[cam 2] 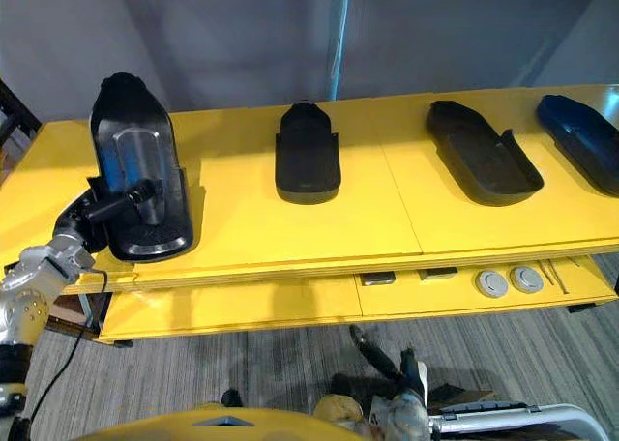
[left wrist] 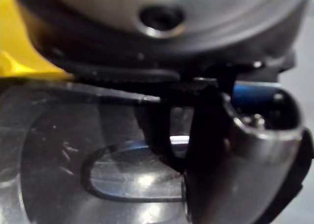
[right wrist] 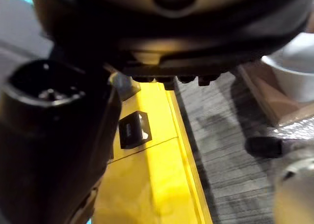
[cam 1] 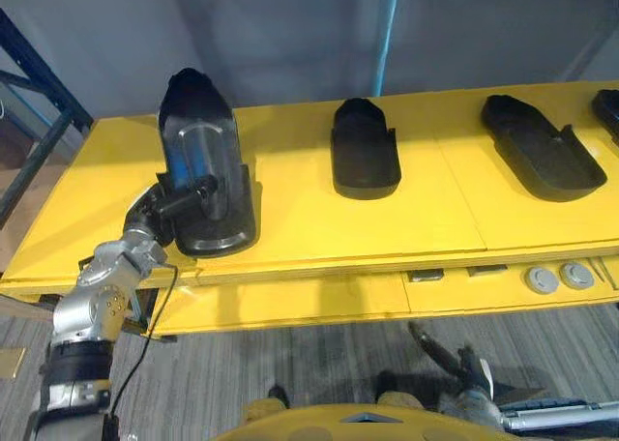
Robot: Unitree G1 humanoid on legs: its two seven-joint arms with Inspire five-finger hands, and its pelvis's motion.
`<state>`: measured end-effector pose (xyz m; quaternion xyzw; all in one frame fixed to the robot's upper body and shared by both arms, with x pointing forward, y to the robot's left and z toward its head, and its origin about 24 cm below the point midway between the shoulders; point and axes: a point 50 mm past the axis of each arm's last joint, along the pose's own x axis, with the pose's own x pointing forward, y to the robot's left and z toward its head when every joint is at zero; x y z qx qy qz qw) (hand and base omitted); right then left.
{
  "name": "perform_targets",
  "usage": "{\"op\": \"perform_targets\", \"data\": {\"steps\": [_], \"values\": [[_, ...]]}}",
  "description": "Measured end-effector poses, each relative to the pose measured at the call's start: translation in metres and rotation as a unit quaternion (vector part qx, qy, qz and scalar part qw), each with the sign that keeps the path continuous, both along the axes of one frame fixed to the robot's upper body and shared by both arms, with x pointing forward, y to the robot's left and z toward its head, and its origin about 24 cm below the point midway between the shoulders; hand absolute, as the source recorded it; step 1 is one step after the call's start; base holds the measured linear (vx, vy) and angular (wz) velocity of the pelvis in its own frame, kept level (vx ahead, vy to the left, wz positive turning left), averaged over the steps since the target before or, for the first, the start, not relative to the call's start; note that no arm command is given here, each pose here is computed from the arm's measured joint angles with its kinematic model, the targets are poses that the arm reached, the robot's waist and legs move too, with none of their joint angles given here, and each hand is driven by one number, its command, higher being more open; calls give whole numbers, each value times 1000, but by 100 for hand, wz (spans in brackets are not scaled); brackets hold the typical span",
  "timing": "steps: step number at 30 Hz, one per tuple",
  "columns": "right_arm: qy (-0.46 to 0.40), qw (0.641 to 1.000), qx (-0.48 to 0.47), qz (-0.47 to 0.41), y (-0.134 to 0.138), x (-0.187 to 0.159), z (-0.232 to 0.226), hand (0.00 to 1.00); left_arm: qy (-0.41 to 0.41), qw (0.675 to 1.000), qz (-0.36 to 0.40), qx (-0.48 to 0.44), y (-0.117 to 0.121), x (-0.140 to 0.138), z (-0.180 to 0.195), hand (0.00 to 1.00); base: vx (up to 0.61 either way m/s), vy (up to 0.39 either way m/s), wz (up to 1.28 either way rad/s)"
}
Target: Walk over and take three plastic housings, then place them on the shelf
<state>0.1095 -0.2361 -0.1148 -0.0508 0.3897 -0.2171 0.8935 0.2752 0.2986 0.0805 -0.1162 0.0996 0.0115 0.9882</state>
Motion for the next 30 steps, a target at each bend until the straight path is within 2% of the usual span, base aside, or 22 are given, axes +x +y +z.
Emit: {"op": "perform_targets", "data": {"steps": [4,10,30], "values": [[-18,999,-2,27,-3,20,5,100,-12,1000,-13,11,0,21,18,0,-17,-3,13],[-13,998,5,60,6,24,3,100,-21,999,-25,29,-3,40,39,0,1,-2,4],[10,997,16,70,12,18,-3,100,-40,998,-9,39,0,69,85,0,-7,-4,-2]]}}
